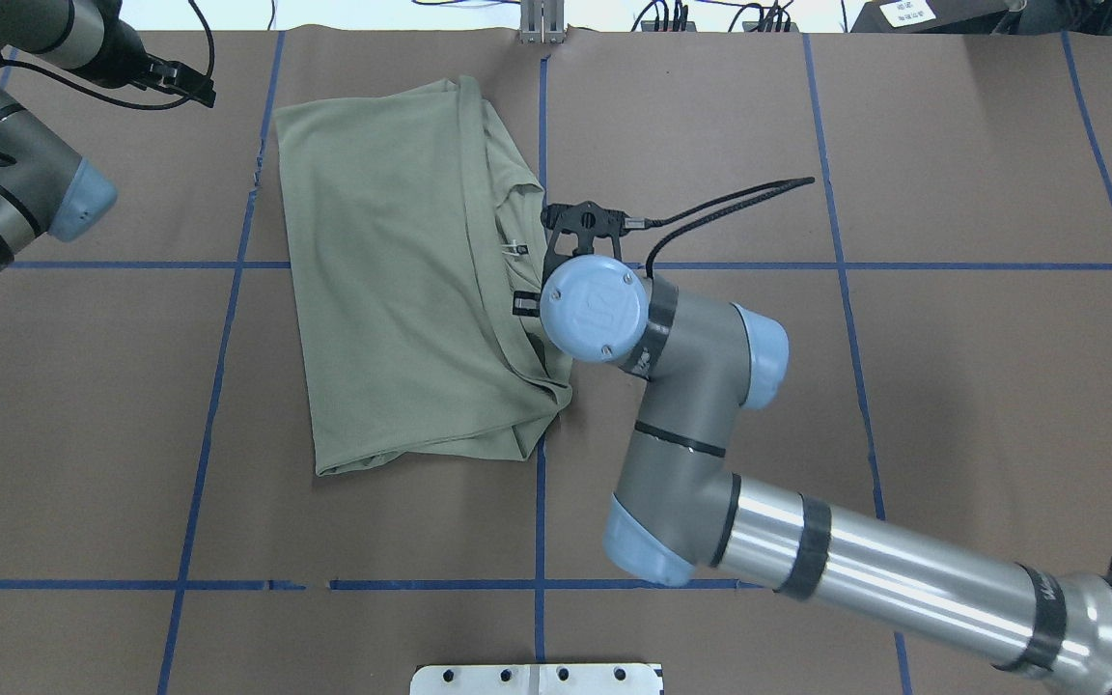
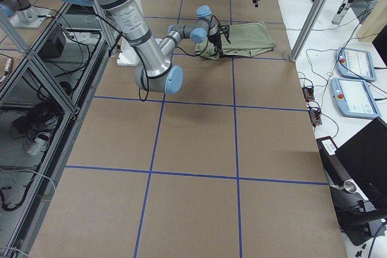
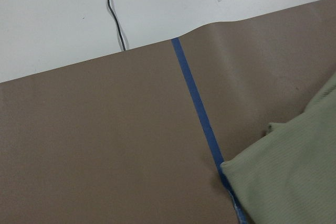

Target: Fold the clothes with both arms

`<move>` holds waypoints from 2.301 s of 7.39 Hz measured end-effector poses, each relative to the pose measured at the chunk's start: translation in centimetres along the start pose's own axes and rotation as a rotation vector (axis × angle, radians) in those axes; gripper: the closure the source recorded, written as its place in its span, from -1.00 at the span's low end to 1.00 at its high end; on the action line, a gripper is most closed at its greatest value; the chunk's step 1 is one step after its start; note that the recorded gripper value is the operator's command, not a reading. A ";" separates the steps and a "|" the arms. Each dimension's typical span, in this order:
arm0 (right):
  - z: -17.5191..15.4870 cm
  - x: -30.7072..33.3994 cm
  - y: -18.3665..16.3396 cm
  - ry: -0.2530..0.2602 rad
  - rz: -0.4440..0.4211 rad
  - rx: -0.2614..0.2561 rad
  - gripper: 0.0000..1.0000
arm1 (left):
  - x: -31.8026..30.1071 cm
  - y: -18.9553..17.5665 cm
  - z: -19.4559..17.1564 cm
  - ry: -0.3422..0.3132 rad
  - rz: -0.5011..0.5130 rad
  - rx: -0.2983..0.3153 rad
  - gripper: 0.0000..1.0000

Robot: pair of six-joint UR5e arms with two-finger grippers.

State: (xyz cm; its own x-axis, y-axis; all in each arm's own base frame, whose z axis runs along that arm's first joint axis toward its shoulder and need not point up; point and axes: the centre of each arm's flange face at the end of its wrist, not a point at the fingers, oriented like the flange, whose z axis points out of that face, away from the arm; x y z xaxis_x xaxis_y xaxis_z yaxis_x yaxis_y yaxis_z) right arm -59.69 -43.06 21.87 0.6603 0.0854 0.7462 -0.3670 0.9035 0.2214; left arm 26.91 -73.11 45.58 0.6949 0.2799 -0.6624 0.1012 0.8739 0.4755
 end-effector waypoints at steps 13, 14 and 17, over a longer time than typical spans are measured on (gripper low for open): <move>-5.1 3.8 4.5 0.061 -0.216 -0.287 -1.00 | 0.1 0.0 -0.1 0.004 0.001 0.005 -1.00; -4.1 3.5 5.0 0.067 -0.282 -0.324 -1.00 | 0.1 0.0 -0.1 0.004 0.002 0.005 -1.00; -1.9 3.6 6.5 0.091 -0.392 -0.369 -0.99 | 0.0 0.0 -0.1 0.004 0.002 0.005 -1.00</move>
State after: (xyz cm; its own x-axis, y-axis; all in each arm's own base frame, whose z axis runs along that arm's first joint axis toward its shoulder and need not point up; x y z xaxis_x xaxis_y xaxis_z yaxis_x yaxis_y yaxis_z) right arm -58.46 -36.10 24.85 0.7613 -0.2663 0.5912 0.1617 0.9609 0.2247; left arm 26.87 -73.02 45.51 0.6926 0.2834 -0.6633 0.1031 0.8713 0.4798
